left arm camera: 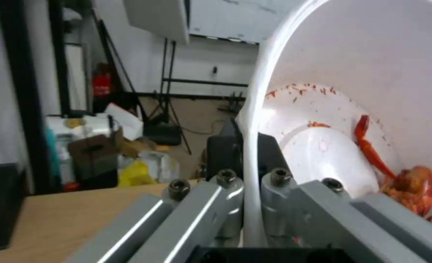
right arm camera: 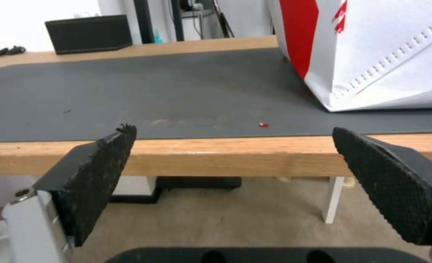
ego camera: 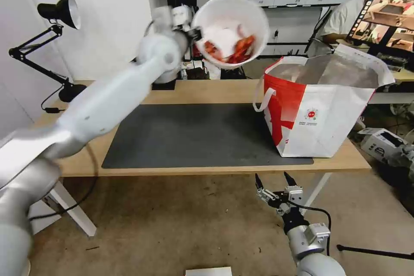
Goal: Pick up the trash from the table and place it into the takeout bag.
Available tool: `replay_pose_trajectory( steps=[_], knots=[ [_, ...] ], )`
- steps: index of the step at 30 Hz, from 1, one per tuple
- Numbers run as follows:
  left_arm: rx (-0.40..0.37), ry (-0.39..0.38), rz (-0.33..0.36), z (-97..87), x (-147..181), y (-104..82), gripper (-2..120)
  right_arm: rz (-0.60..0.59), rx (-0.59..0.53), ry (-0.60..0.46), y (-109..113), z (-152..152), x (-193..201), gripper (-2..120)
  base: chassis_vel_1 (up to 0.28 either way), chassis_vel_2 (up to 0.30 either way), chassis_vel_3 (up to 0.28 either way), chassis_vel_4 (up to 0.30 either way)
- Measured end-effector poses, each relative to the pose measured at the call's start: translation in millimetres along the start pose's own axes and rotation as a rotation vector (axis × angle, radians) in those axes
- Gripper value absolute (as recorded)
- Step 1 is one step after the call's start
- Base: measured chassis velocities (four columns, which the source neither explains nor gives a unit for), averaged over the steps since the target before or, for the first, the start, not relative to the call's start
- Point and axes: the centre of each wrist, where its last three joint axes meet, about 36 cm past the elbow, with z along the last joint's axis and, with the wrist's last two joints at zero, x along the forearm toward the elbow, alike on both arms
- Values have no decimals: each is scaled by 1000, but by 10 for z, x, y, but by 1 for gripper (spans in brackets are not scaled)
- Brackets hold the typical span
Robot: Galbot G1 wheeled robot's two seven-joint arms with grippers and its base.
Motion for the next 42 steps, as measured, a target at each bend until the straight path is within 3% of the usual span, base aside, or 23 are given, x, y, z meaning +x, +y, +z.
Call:
replay_pose_trajectory(
  steps=[1, 2, 5, 6, 9, 12, 13, 14, 17, 25, 31, 42],
  knots=[
    [-13, 13, 13, -24, -78, -171, 0, 0, 0, 0, 0, 0, 0, 100, 0, 0, 0, 0],
    [-13, 13, 13, -24, -78, -171, 0, 0, 0, 0, 0, 0, 0, 100, 0, 0, 0, 0],
    [-31, 29, 50, -15, -294, -720, 0, 0, 0, 0, 0, 0, 0, 100, 0, 0, 0, 0],
    [-31, 29, 50, -15, -294, -720, 0, 0, 0, 0, 0, 0, 0, 100, 0, 0, 0, 0],
    [-55, 28, 84, 56, -442, -1256, 0, 0, 0, 0, 0, 0, 0, 100, 0, 0, 0, 0],
    [-62, 28, 90, 85, -467, -1371, 0, 0, 0, 0, 0, 0, 0, 100, 0, 0, 0, 0],
    [-97, 21, 91, 162, -512, -1531, 0, 0, 0, 0, 0, 0, 0, 100, 0, 0, 0, 0],
    [-97, 21, 91, 162, -512, -1531, 0, 0, 0, 0, 0, 0, 0, 100, 0, 0, 0, 0],
    [-257, -40, 89, 488, -593, -1604, 0, 0, 0, 0, 0, 0, 0, 100, 0, 0, 0, 0],
    [-345, -141, 127, 898, -659, -1503, 0, 0, 0, 0, 0, 0, 0, 100, 0, 0, 0, 0],
    [-344, -151, 196, 918, -636, -1457, 0, 0, 0, 0, 0, 0, 0, 100, 0, 0, 0, 0],
    [-354, -61, 262, 939, -571, -1346, 0, 0, 0, 0, 0, 0, 0, 100, 0, 0, 0, 0]
  ],
)
